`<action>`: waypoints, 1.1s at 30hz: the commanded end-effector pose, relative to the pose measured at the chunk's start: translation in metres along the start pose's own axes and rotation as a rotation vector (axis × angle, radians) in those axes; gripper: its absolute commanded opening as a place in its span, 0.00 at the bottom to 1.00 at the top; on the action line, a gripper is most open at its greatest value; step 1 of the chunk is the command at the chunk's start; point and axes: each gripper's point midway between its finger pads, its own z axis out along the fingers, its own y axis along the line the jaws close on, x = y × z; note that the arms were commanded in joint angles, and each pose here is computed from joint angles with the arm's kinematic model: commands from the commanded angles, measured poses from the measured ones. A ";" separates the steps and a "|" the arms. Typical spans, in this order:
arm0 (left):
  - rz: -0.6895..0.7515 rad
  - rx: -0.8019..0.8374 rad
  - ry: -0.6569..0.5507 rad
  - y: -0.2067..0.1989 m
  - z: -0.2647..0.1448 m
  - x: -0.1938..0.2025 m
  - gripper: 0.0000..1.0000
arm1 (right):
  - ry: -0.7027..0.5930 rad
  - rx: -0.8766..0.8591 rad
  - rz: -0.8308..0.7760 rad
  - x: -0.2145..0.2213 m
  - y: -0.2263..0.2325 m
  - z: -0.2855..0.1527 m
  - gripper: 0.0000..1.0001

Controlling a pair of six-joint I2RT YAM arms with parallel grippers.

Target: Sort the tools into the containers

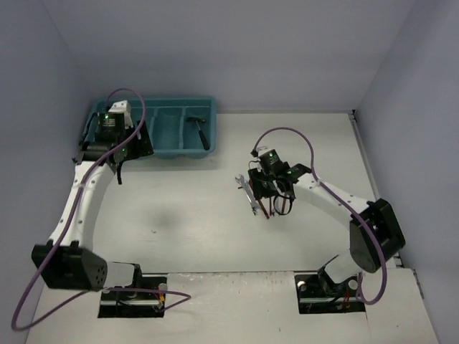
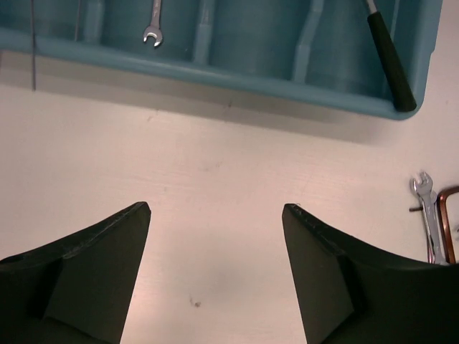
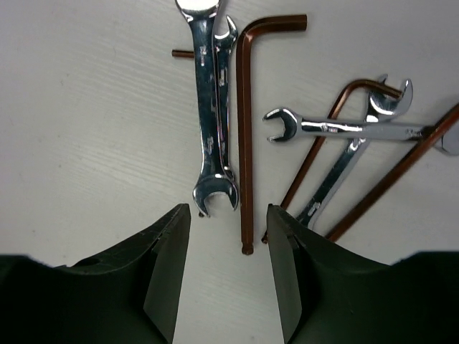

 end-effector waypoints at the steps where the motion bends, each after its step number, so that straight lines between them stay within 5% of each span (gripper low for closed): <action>1: 0.024 0.019 -0.046 0.007 -0.026 0.012 0.72 | -0.065 0.019 -0.070 -0.040 0.004 0.008 0.44; 18: 0.021 0.066 -0.028 0.010 -0.065 0.055 0.72 | 0.091 0.045 -0.166 -0.024 0.028 0.087 0.39; 30: -0.011 0.090 -0.013 0.005 -0.064 0.060 0.72 | 0.084 0.136 -0.176 -0.022 0.020 0.094 0.00; 33: -0.031 0.117 -0.014 0.000 -0.067 0.058 0.72 | 0.041 0.122 -0.173 -0.035 0.027 0.082 0.00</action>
